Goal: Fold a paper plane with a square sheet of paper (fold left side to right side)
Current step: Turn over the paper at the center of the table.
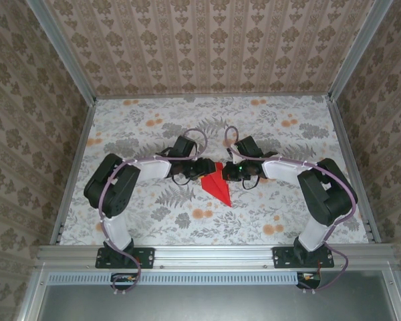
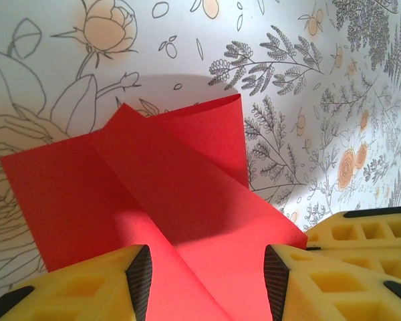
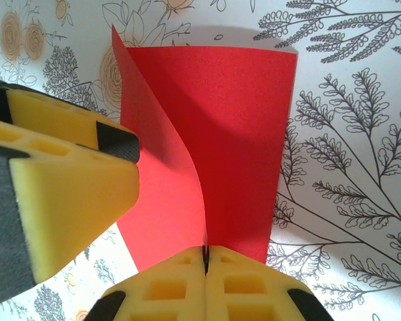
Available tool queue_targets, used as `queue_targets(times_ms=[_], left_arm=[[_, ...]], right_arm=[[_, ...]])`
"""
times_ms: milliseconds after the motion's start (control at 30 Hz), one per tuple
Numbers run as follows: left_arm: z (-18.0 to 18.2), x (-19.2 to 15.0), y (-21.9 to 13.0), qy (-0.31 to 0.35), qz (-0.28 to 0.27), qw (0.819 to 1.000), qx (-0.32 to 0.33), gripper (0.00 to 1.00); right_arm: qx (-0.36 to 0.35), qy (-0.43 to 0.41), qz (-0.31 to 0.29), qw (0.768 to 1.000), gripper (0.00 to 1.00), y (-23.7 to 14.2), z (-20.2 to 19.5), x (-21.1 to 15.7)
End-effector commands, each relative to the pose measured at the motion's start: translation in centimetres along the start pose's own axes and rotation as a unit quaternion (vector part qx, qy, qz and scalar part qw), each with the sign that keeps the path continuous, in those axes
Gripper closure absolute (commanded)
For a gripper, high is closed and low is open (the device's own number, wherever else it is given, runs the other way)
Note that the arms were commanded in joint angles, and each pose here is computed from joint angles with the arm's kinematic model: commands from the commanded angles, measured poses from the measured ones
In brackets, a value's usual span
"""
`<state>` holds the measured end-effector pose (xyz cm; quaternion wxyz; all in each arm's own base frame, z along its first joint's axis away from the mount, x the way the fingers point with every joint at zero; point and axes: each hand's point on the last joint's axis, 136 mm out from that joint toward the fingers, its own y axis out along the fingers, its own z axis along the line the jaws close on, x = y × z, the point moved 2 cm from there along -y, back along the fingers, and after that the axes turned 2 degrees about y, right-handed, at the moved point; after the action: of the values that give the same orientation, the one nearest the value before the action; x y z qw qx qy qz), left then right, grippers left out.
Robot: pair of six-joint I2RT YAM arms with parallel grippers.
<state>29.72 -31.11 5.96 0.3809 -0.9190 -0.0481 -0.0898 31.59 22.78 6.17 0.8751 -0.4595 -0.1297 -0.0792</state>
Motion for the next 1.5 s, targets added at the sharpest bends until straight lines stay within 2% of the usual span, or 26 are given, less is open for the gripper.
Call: queue_targets(times_ms=[0,200,333,600,800,933,1067,1233,1467], left_arm=[[-1.0,0.7,0.4,0.004,0.002,1.000,-0.016,0.49],[-1.2,0.9,1.0,0.006,0.003,1.000,-0.023,0.50],[-1.6,1.2,1.1,0.012,-0.002,0.999,-0.036,0.55],[-2.6,2.0,1.2,0.024,-0.006,0.998,-0.050,0.77],[-3.3,2.5,0.6,0.035,-0.011,0.998,-0.051,0.92],[-4.2,3.0,-0.5,0.046,-0.024,0.997,-0.050,0.98],[-5.0,3.5,-1.8,0.058,-0.037,0.996,-0.053,1.00],[-6.3,4.8,-4.1,0.067,-0.062,0.993,-0.069,1.00],[-7.9,7.2,-8.4,0.078,-0.106,0.987,-0.094,1.00]], right_arm=[[-0.014,0.008,-0.002,1.000,0.96,-0.7,-0.5,-0.2],[-0.017,0.019,0.001,1.000,0.95,-0.6,-0.9,-0.3],[-0.022,0.026,0.006,0.999,0.87,-0.6,-1.3,-0.4],[-0.035,0.026,-0.008,0.999,0.66,-1.7,-1.8,0.0],[-0.025,0.035,-0.049,0.998,0.42,-4.5,-2.7,0.6],[-0.009,0.047,-0.089,0.995,0.19,-7.1,-3.5,0.9],[0.031,0.072,-0.128,0.989,0.01,-9.6,-3.9,1.7],[0.105,0.104,-0.159,0.976,0.00,-11.4,-3.6,2.6],[0.180,0.107,-0.173,0.963,0.00,-12.3,-2.2,3.1]])
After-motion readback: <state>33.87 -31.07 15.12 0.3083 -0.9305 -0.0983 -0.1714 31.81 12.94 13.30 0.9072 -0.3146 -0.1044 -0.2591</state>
